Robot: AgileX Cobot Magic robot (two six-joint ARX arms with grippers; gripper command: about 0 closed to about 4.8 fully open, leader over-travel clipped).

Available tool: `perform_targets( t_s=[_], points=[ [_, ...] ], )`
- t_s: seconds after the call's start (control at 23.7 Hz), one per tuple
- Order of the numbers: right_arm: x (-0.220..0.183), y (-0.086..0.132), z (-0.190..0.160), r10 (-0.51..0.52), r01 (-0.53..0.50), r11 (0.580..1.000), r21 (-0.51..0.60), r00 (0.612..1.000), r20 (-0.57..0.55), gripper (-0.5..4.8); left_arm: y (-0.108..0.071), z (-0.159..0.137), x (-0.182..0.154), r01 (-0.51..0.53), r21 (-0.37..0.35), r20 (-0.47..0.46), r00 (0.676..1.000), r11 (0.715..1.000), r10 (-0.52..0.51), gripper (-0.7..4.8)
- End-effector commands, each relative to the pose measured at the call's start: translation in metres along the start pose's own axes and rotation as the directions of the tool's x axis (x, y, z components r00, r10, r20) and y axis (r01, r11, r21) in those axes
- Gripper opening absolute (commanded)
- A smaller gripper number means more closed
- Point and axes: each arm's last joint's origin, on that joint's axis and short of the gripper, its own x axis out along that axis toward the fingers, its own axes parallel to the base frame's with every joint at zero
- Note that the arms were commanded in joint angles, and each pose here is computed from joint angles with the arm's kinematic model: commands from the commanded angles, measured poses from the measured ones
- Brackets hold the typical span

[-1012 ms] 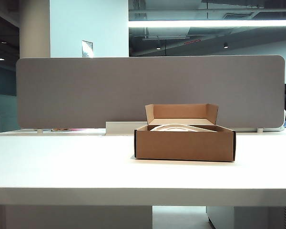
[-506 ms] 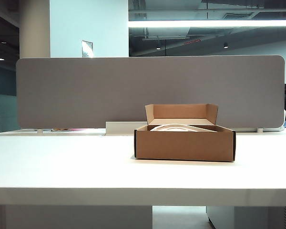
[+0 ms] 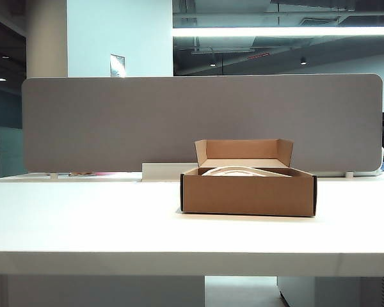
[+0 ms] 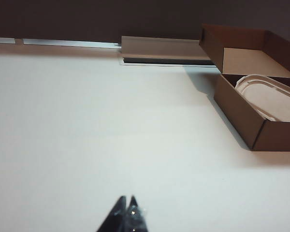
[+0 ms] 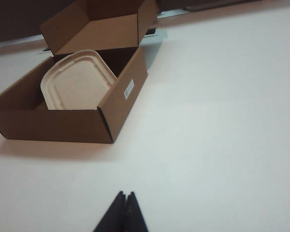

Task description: Pick up the lid and place it into the paper box.

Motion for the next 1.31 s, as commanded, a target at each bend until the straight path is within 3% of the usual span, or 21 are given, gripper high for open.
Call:
perform_targets(
  t_s=[0.04, 0.17, 0.34, 0.55, 0.76, 1.31],
  points=[
    [0.001, 0.000, -0.001, 0.002, -0.001, 0.998, -0.061, 1.000, 0.007, -0.05, 0.000, 0.001, 0.000, -0.003, 0.010, 0.009, 1.000, 1.000, 0.003, -0.05],
    [0.001, 0.000, -0.001, -0.007, 0.007, 0.996, -0.086, 1.000, 0.004, -0.05, 0.001, -0.001, 0.001, -0.006, 0.054, 0.006, 1.000, 0.999, 0.005, -0.05],
    [0.001, -0.001, -0.001, -0.014, 0.015, 0.996, -0.087, 1.000, 0.005, -0.05, 0.002, -0.013, 0.004, -0.012, 0.050, -0.035, 0.999, 0.999, 0.013, -0.05],
    [0.001, -0.002, -0.001, -0.043, 0.044, 0.995, -0.085, 0.999, 0.006, -0.05, 0.003, -0.010, 0.004, -0.035, 0.063, 0.000, 0.999, 0.997, 0.035, -0.05],
    [0.001, -0.002, -0.001, -0.044, 0.044, 0.995, -0.086, 0.999, 0.007, -0.05, 0.007, -0.010, 0.003, -0.185, 0.064, 0.011, 0.983, 0.981, 0.184, -0.05],
    [0.001, -0.002, -0.001, -0.043, 0.044, 0.995, -0.086, 0.999, 0.009, -0.04, 0.007, -0.010, 0.003, -0.175, 0.067, 0.004, 0.985, 0.982, 0.175, -0.01]
  ],
)
